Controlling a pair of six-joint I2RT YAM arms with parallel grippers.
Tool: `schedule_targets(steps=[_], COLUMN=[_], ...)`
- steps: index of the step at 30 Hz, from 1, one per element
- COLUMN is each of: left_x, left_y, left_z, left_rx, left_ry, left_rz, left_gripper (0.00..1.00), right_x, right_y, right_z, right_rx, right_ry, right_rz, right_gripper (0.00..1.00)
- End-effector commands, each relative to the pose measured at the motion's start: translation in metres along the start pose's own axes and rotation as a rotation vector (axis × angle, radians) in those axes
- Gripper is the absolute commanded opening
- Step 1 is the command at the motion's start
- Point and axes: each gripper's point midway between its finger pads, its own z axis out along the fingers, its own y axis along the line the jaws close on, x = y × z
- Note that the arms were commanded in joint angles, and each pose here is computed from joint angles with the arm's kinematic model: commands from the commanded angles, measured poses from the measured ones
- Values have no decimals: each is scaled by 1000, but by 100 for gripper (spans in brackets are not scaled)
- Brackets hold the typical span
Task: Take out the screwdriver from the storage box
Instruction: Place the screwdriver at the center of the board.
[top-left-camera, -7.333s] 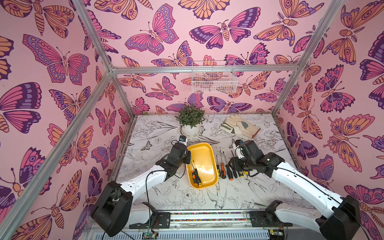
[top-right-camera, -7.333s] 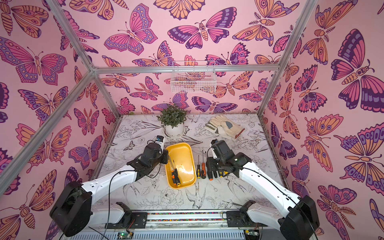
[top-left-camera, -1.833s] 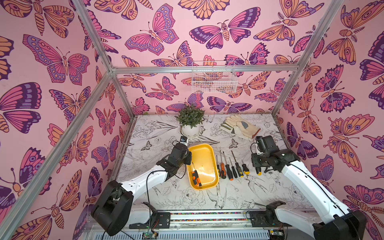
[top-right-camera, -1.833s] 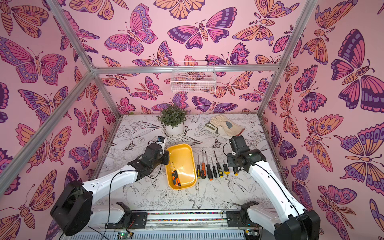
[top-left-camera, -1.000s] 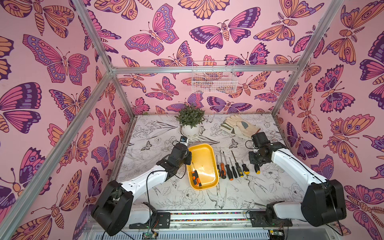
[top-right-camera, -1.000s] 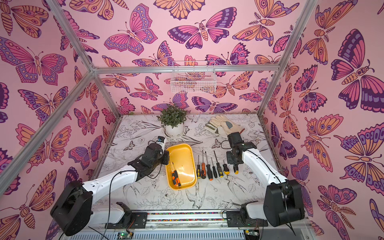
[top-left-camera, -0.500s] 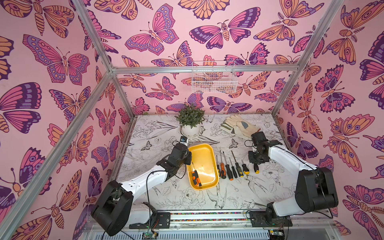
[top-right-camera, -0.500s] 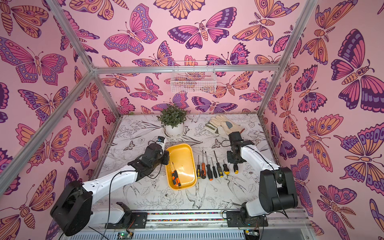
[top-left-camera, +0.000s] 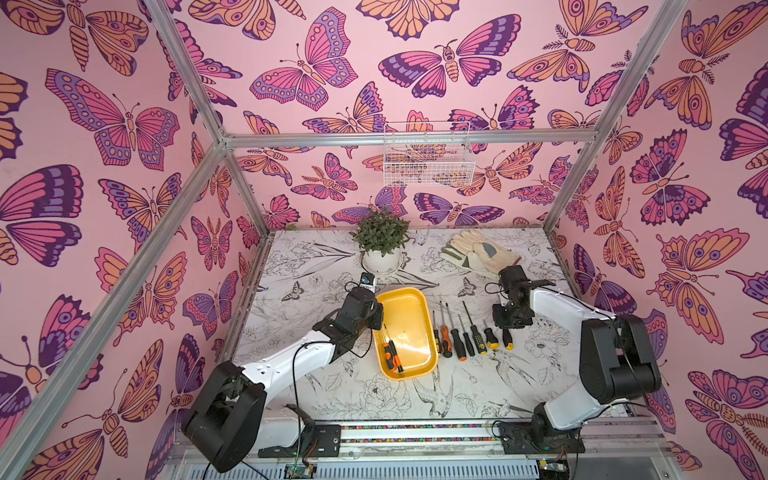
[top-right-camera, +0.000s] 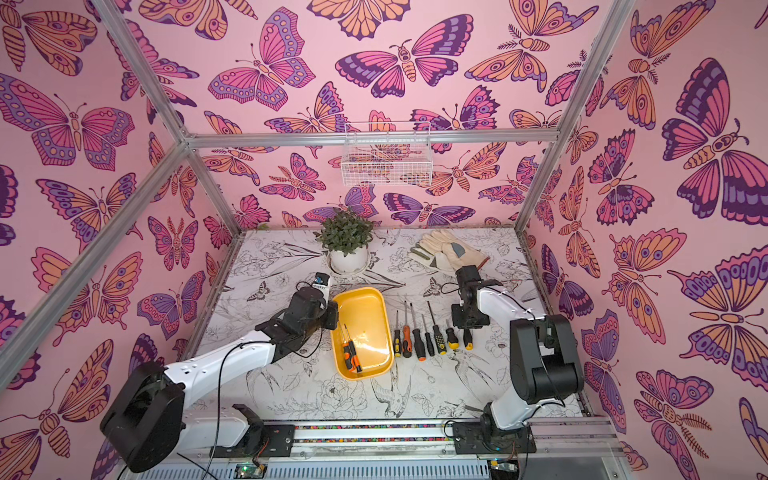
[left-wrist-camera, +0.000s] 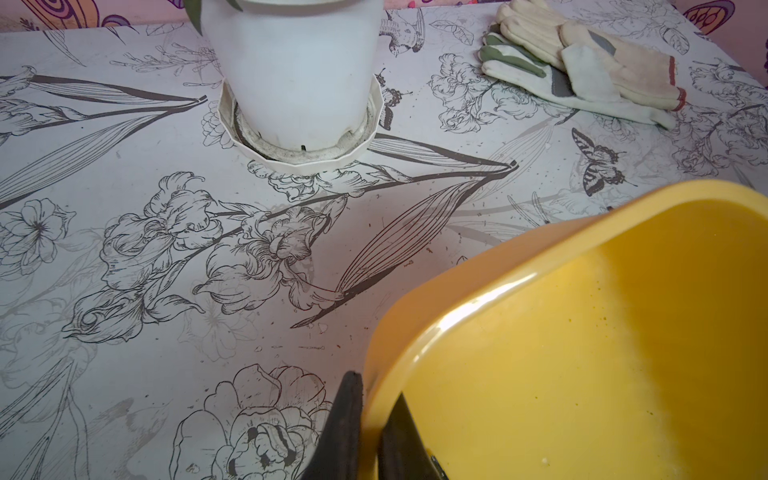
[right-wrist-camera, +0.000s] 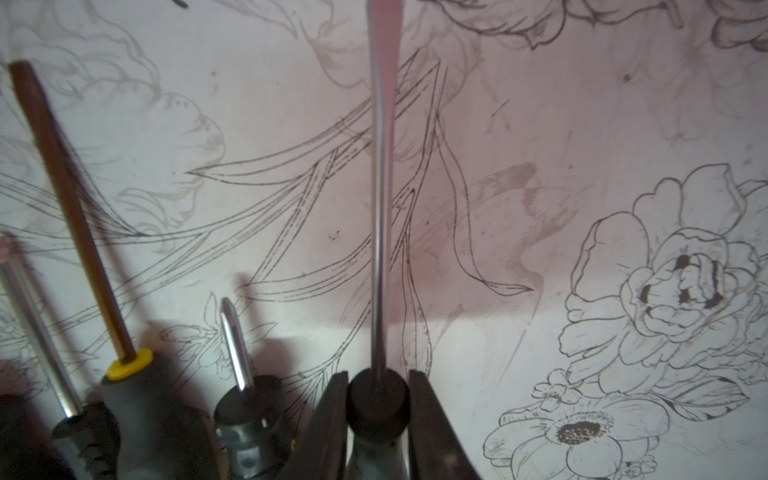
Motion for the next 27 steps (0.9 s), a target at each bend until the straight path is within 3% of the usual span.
schedule_targets(steps=[1,20,27], left_x=[16,17,21], left_y=[12,13,15], left_z=[0,-3,-1], left_rx=[-55,-59,-68], left_ry=[33,30,37], left_rz=[41,38,34], left_gripper=[0,0,0], right_x=[-3,2,2], right_y=[1,7,6], right_z=[1,13,15], right_rx=[-22,-52,-46], right_ry=[1,55,63], right_rz=[-1,-9,-7], right_gripper=[0,0,14])
